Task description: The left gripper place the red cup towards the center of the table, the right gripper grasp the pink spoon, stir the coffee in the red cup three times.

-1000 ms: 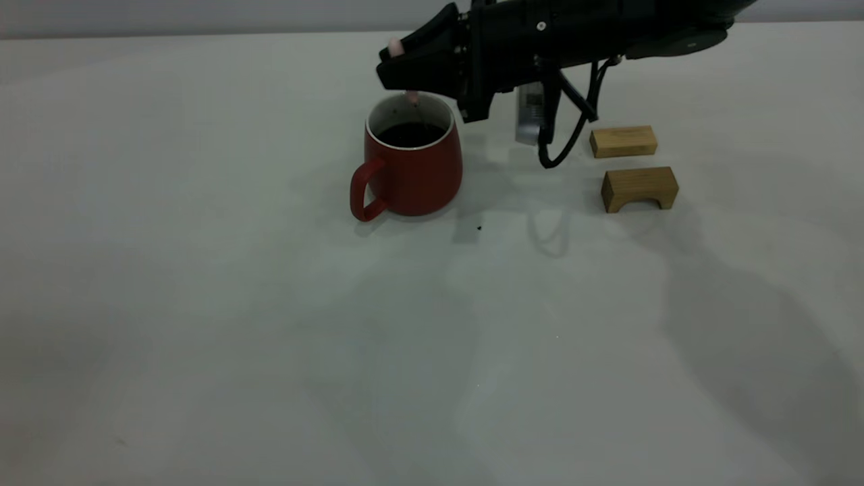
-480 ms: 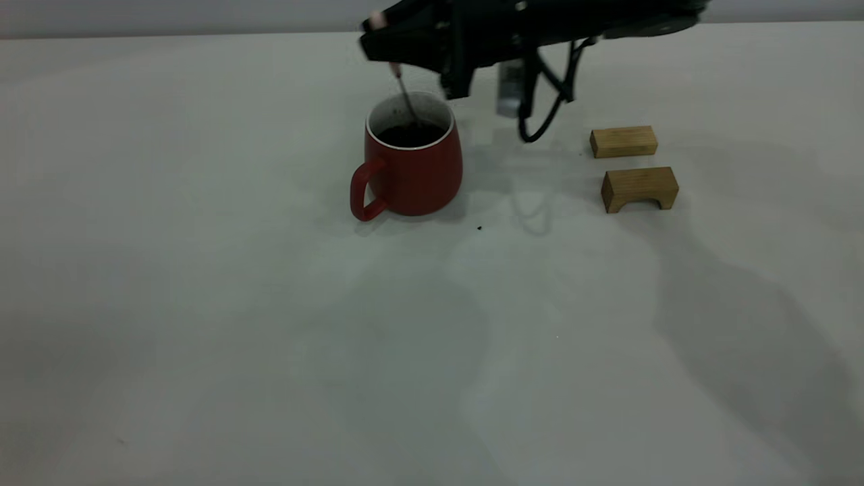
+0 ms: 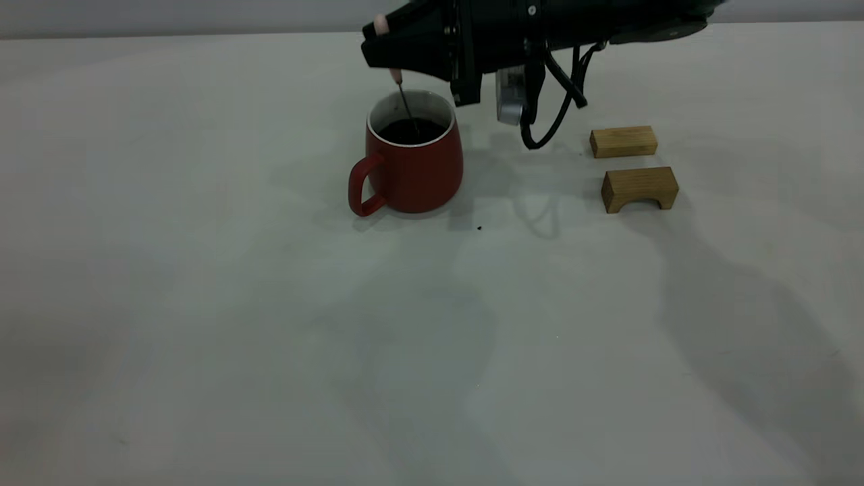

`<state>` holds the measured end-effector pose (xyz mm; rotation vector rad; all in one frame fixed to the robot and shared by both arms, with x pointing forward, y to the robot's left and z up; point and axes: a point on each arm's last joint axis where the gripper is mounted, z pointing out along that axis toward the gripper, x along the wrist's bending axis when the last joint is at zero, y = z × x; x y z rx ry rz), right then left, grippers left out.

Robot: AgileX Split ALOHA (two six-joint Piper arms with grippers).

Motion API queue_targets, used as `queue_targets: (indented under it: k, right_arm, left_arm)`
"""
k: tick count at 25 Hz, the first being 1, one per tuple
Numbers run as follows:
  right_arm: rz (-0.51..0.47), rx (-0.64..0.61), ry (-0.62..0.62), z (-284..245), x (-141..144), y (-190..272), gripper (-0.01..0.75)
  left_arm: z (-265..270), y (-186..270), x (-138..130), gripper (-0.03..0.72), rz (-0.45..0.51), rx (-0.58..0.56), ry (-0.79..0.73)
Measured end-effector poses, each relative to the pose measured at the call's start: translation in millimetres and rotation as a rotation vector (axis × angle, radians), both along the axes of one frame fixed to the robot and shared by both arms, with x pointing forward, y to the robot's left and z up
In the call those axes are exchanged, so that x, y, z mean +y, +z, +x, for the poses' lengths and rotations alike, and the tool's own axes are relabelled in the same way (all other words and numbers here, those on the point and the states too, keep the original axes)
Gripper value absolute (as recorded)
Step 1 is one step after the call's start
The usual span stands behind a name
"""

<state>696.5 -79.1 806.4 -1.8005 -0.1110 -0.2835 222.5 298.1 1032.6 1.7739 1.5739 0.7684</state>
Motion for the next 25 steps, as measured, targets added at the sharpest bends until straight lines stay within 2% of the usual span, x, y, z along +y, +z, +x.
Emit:
queue_targets:
  k: [3,9,11,13,16,18,21,25]
  right_arm:
    - [-0.006,-0.002,0.012,-1.1,0.0,-0.9,0.226]
    - [-0.041,-0.026,0.089,-6.7,0.1,0.5,0.560]
    - [-0.080,-0.071,0.138,-8.6,-0.2,7.0,0.657]
    - [-0.128,-0.163,0.210,-11.0,-0.9,16.9,0.708]
    - [-0.223,-0.384,0.352,-14.5,-3.9,33.4,0.718]
    - [-0.291,-0.568,0.457,-15.7,-6.9,47.4,0.697]
    - [-0.418,-0.888,0.701,-20.1,-16.3,70.5,0.623]
    - [-0.598,-1.220,1.067,-27.1,-37.0,113.8,0.481]
  left_arm:
    - [0.0,0.0,0.0,0.447,0.000,0.000,0.000]
    - [0.0,0.0,0.0,0.447,0.000,0.000,0.000]
    - [0.0,0.0,0.0,0.447,0.000,0.000,0.000]
    - [0.0,0.0,0.0,0.447,0.000,0.000,0.000]
    - [0.0,0.0,0.0,0.447,0.000,0.000,0.000]
    - [0.0,0.0,0.0,0.447,0.000,0.000,0.000]
    - [0.0,0.0,0.0,0.447,0.000,0.000,0.000]
    - [0.0,0.0,0.0,0.447,0.000,0.000,0.000]
